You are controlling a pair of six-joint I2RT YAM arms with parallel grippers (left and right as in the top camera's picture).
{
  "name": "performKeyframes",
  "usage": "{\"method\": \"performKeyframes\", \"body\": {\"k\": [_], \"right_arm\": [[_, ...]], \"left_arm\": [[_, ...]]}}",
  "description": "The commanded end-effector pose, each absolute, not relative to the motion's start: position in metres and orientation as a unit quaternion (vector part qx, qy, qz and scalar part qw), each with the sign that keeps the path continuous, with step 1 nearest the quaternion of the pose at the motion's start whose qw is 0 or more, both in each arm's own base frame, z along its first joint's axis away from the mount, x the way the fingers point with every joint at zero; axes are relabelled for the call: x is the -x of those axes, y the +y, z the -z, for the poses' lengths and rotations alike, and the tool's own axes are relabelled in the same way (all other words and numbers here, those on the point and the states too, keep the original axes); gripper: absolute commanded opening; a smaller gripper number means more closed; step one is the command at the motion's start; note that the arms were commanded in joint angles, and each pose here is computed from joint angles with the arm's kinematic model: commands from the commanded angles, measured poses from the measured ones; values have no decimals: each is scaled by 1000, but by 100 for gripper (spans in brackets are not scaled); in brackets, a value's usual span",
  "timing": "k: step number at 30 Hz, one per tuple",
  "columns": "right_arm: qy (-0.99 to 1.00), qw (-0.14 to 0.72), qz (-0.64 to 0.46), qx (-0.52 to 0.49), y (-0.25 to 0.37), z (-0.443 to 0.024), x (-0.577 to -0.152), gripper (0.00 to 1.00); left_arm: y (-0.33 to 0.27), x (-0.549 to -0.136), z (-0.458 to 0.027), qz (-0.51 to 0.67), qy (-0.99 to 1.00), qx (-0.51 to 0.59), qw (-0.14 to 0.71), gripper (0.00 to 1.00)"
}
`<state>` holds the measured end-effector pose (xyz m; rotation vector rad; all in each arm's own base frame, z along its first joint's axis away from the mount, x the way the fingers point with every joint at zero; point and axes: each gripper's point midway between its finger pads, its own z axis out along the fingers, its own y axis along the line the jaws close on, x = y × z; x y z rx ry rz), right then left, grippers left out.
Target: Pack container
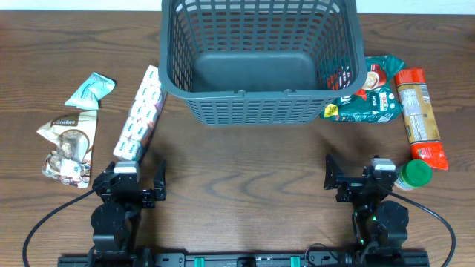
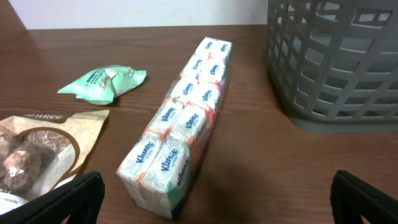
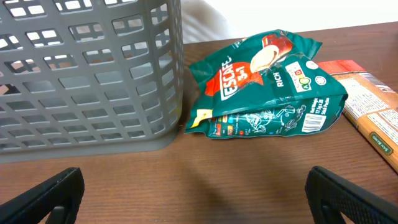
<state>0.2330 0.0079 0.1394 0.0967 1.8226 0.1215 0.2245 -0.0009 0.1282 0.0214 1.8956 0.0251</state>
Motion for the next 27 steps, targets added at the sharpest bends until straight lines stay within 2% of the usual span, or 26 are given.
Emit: {"method": "performKeyframes", "body": {"k": [1,27], "right_arm": [[789,611,-52,-29,11,-138,-233,99],[789,611,-52,-29,11,-138,-233,99]], "left_arm": [[0,-225,-129,-16,810,-12,586,99],[0,-225,-129,-16,810,-12,586,99]]}}
